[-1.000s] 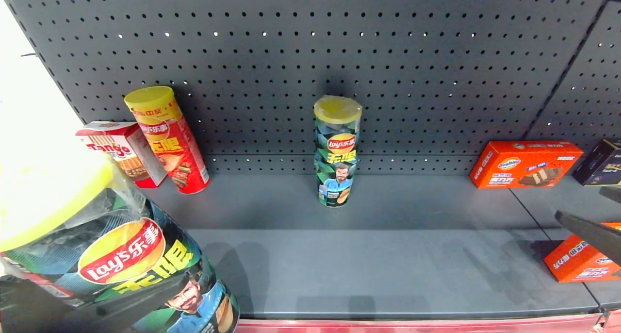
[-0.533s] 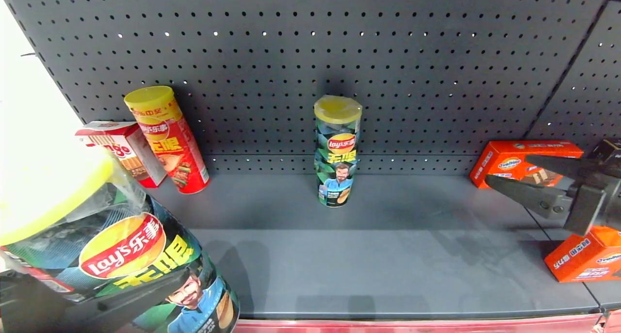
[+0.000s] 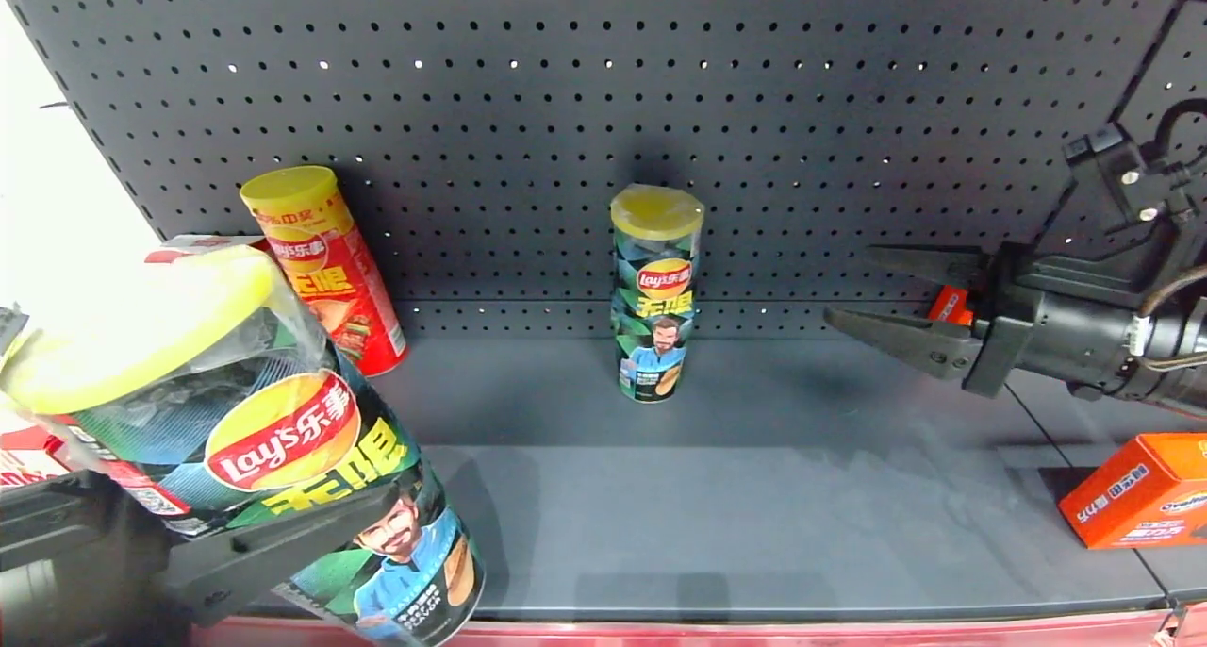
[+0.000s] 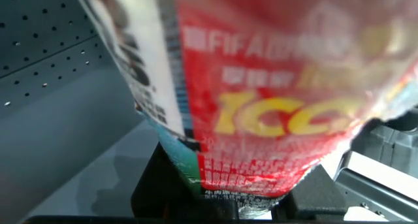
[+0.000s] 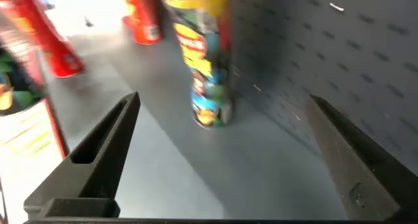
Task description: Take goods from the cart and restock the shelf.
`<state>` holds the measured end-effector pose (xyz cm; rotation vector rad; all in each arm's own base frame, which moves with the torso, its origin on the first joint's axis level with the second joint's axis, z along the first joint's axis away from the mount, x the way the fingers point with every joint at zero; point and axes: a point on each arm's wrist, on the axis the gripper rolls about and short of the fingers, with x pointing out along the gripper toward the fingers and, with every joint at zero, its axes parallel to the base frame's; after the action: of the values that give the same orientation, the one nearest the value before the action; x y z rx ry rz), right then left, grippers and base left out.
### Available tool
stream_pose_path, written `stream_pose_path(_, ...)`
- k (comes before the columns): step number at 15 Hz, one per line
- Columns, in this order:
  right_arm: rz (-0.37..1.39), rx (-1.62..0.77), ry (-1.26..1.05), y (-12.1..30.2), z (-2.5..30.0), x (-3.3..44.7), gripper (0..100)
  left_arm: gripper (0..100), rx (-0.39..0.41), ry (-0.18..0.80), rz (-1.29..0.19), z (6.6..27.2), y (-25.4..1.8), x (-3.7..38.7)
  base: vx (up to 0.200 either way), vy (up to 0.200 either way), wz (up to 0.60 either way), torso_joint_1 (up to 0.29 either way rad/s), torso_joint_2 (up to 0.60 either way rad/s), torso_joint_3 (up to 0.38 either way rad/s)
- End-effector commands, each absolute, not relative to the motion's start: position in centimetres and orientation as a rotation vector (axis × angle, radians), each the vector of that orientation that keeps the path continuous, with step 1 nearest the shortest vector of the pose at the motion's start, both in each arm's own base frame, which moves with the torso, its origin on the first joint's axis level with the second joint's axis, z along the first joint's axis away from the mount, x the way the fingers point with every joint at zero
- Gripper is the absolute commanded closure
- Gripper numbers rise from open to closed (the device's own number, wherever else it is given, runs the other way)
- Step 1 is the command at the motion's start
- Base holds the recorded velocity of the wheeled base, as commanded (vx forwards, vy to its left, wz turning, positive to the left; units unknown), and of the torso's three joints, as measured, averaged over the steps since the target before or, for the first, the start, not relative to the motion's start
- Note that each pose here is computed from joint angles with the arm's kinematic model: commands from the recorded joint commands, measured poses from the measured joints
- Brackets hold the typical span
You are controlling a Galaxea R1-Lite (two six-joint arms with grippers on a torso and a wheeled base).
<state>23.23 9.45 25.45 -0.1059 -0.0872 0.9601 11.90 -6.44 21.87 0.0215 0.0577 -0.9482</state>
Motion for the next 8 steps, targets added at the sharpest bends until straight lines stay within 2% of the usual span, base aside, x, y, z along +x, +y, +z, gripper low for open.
stream_pose_path(1,1.014,-0.102,-0.057,10.3,24.0,25.9,0,100,0.02,0.071,-0.95,21.7,-6.6,12.2,0.0,0.0,0.0,0.0,0.0,0.0)
stream_pose_path(4,1.154,-0.127,-0.112,11.5,24.5,28.9,0,100,0.018,0.07,-0.973,21.7,-6.6,12.0,0.0,0.0,0.0,0.0,0.0,0.0)
stream_pose_path(8,1.207,-0.136,-0.119,13.8,23.7,31.9,0,100,0.018,0.067,-0.979,21.8,-6.7,12.1,0.0,0.0,0.0,0.0,0.0,0.0)
